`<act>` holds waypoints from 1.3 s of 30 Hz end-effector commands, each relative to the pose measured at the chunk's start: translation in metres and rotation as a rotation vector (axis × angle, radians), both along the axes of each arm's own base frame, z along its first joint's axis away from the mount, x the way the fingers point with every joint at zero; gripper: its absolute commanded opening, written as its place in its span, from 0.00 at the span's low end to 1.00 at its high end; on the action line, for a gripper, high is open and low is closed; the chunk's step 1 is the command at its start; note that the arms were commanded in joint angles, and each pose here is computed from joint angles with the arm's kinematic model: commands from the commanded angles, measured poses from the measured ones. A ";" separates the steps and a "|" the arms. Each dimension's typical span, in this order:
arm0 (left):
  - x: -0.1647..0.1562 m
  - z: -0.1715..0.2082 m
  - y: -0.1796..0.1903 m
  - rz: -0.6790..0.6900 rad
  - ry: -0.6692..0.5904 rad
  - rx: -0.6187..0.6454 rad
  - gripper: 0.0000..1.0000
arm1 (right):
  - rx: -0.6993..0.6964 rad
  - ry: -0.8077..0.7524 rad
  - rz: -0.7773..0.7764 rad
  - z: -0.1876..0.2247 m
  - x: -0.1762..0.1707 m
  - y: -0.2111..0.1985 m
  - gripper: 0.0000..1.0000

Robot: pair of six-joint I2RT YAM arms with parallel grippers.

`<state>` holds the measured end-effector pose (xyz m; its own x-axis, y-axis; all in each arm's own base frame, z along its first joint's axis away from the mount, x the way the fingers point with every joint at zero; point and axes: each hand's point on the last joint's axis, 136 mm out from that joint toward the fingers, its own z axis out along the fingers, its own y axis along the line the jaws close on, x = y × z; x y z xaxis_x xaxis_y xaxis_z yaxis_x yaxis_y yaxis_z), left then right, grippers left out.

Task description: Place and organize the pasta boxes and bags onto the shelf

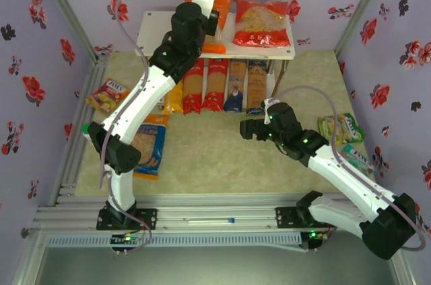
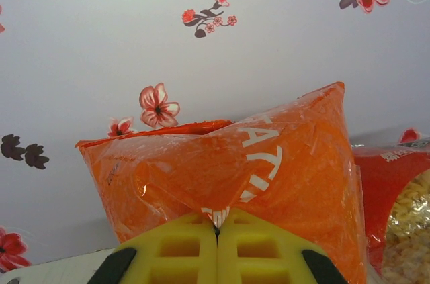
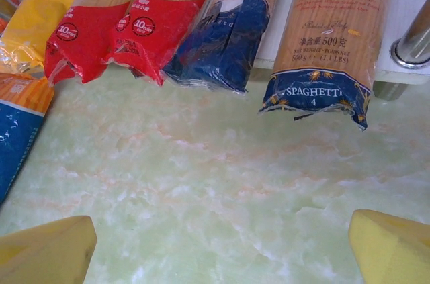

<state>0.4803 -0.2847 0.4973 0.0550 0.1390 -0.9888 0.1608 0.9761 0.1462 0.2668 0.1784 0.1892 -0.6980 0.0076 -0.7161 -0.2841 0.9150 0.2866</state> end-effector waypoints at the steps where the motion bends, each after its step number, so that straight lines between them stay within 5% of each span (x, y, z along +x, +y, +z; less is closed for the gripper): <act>1: -0.007 0.047 0.019 0.047 -0.139 -0.154 0.01 | -0.011 0.012 0.001 -0.005 -0.005 -0.005 0.98; 8: 0.001 0.026 0.013 0.046 -0.098 -0.151 0.30 | -0.003 0.018 -0.010 -0.006 -0.006 -0.007 0.98; 14: 0.000 0.017 0.009 0.030 -0.075 -0.148 0.42 | 0.003 0.019 -0.016 -0.006 -0.007 -0.008 0.98; 21: -0.023 0.032 0.022 0.026 -0.114 -0.123 0.32 | 0.014 0.023 -0.022 -0.006 -0.007 -0.007 0.98; 25: -0.026 0.018 0.023 0.018 -0.073 -0.078 0.16 | 0.030 0.024 -0.023 -0.005 -0.007 -0.006 0.98; 28: -0.026 -0.005 0.014 -0.031 -0.007 -0.046 0.08 | 0.045 0.031 -0.020 -0.005 -0.008 -0.004 0.98; 39: -0.029 -0.111 0.007 -0.071 0.276 0.072 0.06 | 0.065 0.033 -0.031 -0.001 -0.013 -0.007 0.98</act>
<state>0.4602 -0.2821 0.4108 -0.1145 0.1886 -0.9753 0.2473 0.9563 0.1559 0.2566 0.1745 0.1862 -0.7173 0.0492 -0.6950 -0.2603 0.9064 0.3328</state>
